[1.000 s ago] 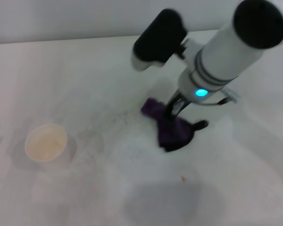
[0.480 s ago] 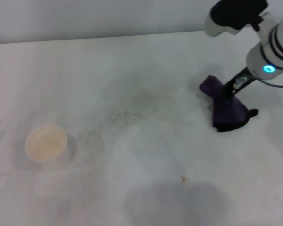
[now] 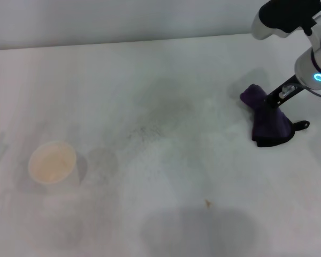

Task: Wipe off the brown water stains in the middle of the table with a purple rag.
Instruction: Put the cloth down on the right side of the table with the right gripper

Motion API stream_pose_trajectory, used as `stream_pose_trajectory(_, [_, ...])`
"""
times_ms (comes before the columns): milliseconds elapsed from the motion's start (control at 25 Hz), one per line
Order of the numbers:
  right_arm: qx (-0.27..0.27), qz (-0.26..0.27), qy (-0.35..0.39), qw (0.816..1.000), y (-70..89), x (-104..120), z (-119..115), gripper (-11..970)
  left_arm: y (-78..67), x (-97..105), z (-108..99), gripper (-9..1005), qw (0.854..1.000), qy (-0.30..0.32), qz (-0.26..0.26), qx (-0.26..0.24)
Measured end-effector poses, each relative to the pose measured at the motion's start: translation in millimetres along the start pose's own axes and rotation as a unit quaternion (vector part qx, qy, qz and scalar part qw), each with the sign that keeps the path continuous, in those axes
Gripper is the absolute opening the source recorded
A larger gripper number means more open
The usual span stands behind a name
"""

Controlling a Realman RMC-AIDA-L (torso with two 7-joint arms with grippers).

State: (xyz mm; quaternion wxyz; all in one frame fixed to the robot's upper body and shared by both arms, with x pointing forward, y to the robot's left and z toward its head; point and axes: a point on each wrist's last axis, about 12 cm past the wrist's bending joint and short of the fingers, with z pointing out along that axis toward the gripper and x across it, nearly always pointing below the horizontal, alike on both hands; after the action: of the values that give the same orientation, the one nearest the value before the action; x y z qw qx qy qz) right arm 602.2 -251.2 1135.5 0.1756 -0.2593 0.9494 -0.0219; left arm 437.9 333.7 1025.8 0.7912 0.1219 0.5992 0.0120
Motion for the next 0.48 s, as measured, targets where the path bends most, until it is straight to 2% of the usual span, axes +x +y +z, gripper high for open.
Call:
stream_pose_trajectory(200, [0.002, 0.015, 0.017, 1.0, -10.2, 6.4, 5.8, 194, 0.4, 0.2, 2.5, 893, 1.0, 0.0, 0.001, 0.001])
stream_pose_trajectory(480, [-0.004, 0.025, 0.01, 1.0, -13.2, 7.7, 7.0, 221, 1.1, 1.3, 8.6, 893, 1.0, 0.004, 0.004, 0.003])
